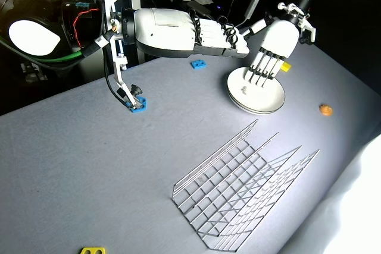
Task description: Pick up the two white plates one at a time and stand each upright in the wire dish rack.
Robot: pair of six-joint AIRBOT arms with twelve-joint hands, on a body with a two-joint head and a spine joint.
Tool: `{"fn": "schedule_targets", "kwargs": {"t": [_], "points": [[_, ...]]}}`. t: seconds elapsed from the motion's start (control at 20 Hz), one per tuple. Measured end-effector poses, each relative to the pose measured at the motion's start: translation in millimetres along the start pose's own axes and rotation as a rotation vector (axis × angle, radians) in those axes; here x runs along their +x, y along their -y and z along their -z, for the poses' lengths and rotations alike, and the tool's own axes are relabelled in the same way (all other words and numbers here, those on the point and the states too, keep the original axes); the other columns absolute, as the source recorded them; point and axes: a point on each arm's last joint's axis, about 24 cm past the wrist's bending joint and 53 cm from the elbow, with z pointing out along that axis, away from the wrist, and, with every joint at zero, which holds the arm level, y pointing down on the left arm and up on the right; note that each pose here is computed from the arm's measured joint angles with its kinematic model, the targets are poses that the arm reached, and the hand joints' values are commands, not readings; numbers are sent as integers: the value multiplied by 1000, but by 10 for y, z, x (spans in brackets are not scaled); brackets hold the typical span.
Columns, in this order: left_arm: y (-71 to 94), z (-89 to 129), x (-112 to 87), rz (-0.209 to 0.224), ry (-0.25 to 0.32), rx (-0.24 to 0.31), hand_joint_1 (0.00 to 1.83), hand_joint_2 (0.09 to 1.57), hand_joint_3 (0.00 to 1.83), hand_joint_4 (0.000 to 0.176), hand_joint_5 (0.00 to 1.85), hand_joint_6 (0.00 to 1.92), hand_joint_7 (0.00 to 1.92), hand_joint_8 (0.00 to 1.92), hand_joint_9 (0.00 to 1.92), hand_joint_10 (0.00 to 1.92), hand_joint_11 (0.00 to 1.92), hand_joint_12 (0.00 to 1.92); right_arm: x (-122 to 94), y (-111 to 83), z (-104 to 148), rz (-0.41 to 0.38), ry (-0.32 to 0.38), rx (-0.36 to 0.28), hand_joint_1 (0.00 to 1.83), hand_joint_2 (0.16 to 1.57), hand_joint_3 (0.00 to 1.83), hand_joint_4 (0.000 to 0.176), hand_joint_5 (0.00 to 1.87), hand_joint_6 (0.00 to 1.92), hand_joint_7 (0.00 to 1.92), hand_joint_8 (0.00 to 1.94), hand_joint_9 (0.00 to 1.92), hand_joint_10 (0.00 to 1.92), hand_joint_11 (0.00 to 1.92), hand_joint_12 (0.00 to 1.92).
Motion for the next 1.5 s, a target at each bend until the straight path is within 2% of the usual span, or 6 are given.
{"fn": "schedule_targets", "kwargs": {"t": [0.05, 0.75, 0.85, 1.0, 1.35, 1.5], "points": [[-4, 1, 1, 1, 0, -1, 0, 1026, 0, 0, 0, 0, 0, 0, 0, 0, 0, 0, 1, 0, 0, 3, 0, 0, 9, 1162, 0, 0, 66, 11, 58, 15, 51, 2, 2, 184], [70, -184, -130, 59, 56, 34, 0, 1029, 1, 0, 0, 0, 0, 0, 0, 0, 0, 0, 94, 99, -48, 107, -18, 28, 41, 1201, 0, 0, 16, 4, 9, 3, 0, 0, 8, 3], [91, -202, -180, 57, 68, 39, 0, 1028, 0, 0, 0, 0, 0, 0, 0, 0, 0, 0, 106, 172, -42, 119, -24, 43, 83, 1175, 0, 0, 117, 10, 108, 13, 93, 1, 0, 317], [149, -236, -246, 45, 82, 44, 0, 1028, 0, 0, 0, 0, 0, 0, 0, 0, 0, 0, 120, 253, -70, 153, -23, 55, 94, 1177, 0, 0, 111, 5, 41, 2, 28, 0, 0, 154], [398, -393, -334, 58, 104, 108, 0, 1025, 0, 0, 0, 0, 0, 0, 0, 0, 0, 0, 376, 401, -234, 211, -46, 51, 694, 1162, 0, 0, 0, 0, 0, 0, 1, 0, 0, 96], [404, -391, -354, 54, 107, 110, 0, 1026, 0, 0, 0, 0, 0, 0, 0, 0, 0, 0, 446, 380, -332, 231, -37, 35, 948, 1047, 0, 0, 0, 0, 0, 0, 0, 0, 0, 322]]}}
